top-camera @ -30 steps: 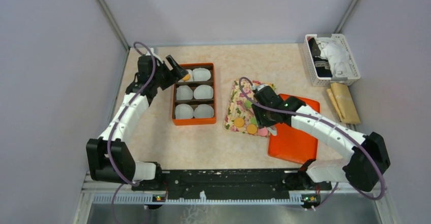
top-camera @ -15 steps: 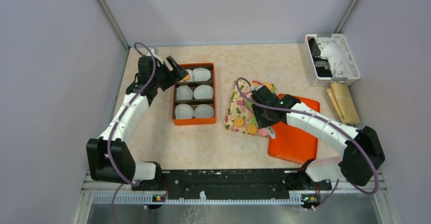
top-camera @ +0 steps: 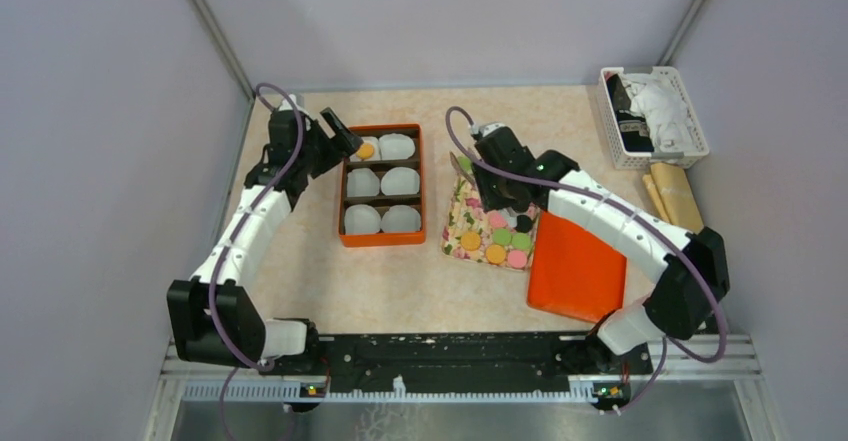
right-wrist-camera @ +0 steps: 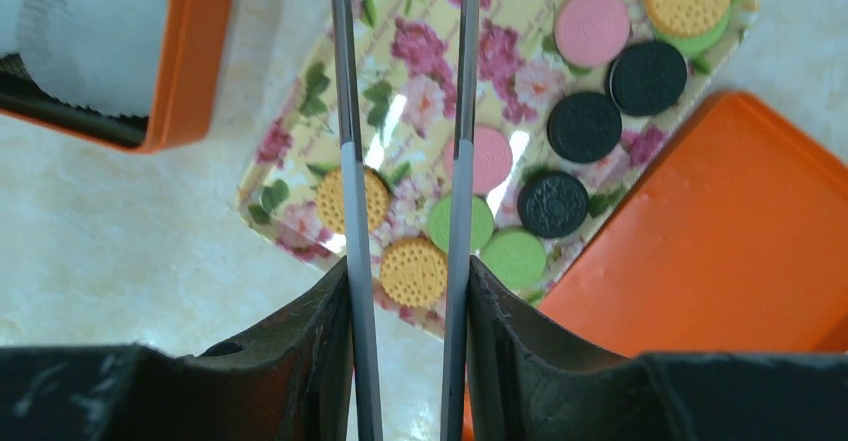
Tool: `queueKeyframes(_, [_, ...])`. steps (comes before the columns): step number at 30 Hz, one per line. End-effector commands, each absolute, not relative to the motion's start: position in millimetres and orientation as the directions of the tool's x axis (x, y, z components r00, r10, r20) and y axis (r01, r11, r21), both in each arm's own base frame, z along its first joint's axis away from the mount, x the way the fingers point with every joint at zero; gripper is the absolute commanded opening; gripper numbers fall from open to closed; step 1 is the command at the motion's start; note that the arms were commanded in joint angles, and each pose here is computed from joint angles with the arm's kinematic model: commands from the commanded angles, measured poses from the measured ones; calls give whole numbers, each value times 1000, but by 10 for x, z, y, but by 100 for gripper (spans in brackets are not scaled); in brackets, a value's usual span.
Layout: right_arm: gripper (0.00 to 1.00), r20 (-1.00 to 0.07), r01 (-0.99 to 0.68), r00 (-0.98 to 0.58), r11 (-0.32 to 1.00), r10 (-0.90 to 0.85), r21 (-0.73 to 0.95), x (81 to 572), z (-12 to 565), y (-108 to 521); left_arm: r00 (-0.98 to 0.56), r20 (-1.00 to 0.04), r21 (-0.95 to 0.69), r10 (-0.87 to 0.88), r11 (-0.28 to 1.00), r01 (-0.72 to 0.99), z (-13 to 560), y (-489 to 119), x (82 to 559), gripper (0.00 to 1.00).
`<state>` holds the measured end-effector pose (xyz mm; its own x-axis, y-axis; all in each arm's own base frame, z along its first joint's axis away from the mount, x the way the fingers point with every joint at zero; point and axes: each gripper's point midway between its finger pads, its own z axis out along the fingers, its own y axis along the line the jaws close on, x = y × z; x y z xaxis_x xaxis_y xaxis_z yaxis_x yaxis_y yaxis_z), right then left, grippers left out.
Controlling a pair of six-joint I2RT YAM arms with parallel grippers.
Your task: Pack the cookies
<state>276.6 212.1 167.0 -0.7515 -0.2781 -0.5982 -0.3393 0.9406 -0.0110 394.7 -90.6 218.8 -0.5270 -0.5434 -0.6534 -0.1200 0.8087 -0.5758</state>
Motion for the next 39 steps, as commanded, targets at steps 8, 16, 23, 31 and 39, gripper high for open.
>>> queueKeyframes(8, [10,-734,-468,-610,883,-299,28,3526,2129,3094,-446,-651,-597,-614,777,-198,2390,-656,4154,88])
queueKeyframes(16, [10,-731,-526,-591,850,-342,27,3732,2041,3516,-434,-681,-566,-590,800,-201,2361,-572,4146,89])
queueKeyframes(23, [10,-698,-535,-605,845,-383,0,3877,1713,3660,-450,-674,-562,-585,802,-202,2285,-572,4151,89])
queueKeyframes(31, [13,-702,-525,-591,850,-397,-38,4028,1635,3720,-441,-681,-556,-584,805,-207,2314,-537,4131,90])
queueKeyframes(39, [29,-706,-514,-588,856,-395,-51,4086,1602,3719,-443,-684,-554,-579,808,-201,2325,-537,4116,90])
